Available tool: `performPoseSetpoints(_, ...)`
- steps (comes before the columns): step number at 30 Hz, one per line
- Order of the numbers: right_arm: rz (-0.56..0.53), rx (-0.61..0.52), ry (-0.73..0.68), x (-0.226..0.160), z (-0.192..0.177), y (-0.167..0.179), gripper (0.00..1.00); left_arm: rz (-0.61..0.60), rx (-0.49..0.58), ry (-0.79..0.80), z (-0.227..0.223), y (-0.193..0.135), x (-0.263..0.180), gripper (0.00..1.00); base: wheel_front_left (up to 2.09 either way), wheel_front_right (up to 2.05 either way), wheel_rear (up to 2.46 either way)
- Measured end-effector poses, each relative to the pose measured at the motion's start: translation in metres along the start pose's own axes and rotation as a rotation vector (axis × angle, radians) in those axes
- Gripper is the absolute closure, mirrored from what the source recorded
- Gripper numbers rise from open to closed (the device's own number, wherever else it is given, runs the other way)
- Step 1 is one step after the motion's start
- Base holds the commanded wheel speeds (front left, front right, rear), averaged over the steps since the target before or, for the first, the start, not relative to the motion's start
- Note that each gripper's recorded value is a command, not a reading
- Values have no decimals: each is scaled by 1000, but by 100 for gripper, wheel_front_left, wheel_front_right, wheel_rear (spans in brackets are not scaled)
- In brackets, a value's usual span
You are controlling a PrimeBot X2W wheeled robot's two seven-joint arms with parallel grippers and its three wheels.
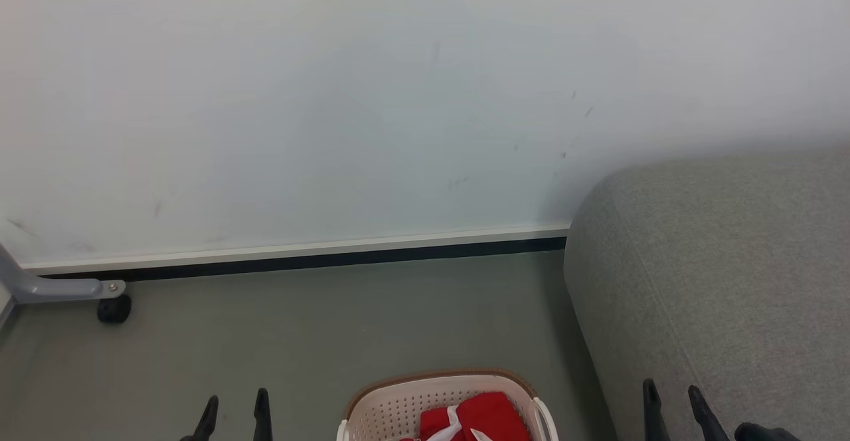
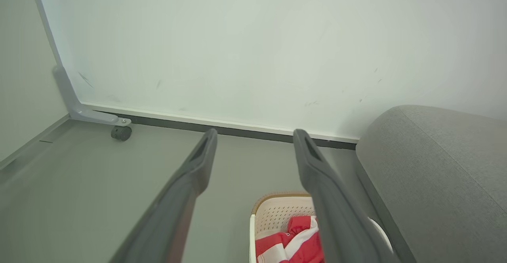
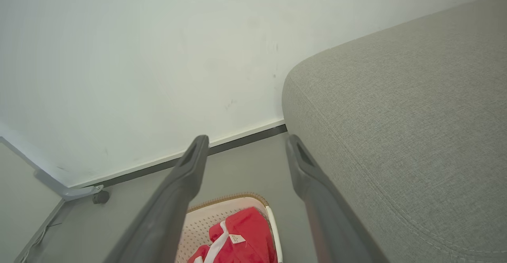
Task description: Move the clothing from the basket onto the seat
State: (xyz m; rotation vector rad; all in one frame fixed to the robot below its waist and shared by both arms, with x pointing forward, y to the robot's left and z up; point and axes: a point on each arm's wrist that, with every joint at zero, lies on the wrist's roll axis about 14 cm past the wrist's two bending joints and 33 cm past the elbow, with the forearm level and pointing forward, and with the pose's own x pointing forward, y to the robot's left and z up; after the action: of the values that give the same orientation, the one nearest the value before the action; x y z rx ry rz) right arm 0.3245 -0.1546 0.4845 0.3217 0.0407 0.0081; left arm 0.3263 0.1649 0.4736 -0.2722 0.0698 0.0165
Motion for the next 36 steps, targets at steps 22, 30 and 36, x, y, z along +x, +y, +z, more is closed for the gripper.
performPoseSetpoints(22,55,-220,-63,-12,4,13,0,-20,190,-14,-10,-2,-12,0,0,0,0)
performPoseSetpoints(30,53,-220,-64,-12,4,12,0,-17,189,-1,-14,0,-13,0,0,0,0)
performPoseSetpoints(36,53,-220,-64,-12,4,12,0,-16,190,4,-16,1,-13,0,0,0,0)
